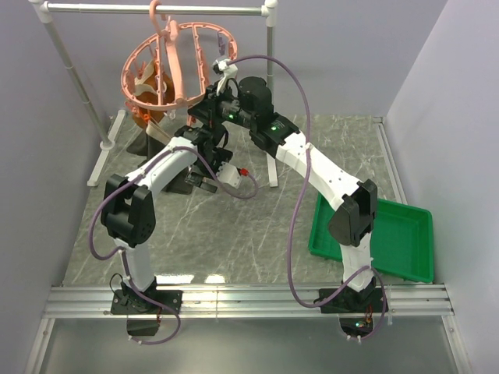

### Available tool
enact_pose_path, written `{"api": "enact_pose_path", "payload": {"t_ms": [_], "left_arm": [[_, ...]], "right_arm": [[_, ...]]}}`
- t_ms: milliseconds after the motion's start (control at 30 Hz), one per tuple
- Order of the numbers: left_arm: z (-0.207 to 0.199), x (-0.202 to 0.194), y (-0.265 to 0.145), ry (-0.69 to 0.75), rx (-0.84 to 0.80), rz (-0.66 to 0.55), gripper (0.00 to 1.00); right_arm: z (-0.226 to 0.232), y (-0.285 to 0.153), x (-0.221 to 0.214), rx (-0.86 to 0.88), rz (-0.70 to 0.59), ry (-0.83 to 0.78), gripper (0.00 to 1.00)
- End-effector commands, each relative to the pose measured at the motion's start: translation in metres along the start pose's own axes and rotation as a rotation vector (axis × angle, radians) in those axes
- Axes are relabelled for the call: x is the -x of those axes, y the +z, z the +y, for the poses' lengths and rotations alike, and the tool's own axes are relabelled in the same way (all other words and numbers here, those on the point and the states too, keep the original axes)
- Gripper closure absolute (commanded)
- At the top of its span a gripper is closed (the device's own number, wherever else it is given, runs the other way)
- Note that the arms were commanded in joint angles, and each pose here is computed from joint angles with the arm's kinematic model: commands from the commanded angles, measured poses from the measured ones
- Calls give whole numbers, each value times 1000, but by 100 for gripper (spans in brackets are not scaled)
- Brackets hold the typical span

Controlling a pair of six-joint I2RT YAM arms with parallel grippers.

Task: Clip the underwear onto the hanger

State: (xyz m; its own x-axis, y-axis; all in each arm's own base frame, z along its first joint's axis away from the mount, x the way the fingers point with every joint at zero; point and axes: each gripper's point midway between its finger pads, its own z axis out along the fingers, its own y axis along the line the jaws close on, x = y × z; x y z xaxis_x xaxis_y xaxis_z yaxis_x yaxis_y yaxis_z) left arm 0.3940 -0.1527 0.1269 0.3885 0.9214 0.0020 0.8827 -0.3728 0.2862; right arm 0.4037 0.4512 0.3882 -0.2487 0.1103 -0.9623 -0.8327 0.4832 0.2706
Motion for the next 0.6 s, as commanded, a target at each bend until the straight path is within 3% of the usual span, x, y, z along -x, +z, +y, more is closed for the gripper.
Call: {"api": "enact_pose_path", "payload": {"t_ms": [0, 200, 567], "left_arm": [[4, -3, -2, -10, 13, 34, 1], [-11, -7, -4, -6, -83, 58, 1], [-13, -16, 7, -30, -115, 96, 1]], "right_arm": [[21, -17, 41, 42, -84, -22, 100], [20, -17, 40, 40, -82, -20, 100], [21, -18, 40, 43, -85, -24, 100]]}}
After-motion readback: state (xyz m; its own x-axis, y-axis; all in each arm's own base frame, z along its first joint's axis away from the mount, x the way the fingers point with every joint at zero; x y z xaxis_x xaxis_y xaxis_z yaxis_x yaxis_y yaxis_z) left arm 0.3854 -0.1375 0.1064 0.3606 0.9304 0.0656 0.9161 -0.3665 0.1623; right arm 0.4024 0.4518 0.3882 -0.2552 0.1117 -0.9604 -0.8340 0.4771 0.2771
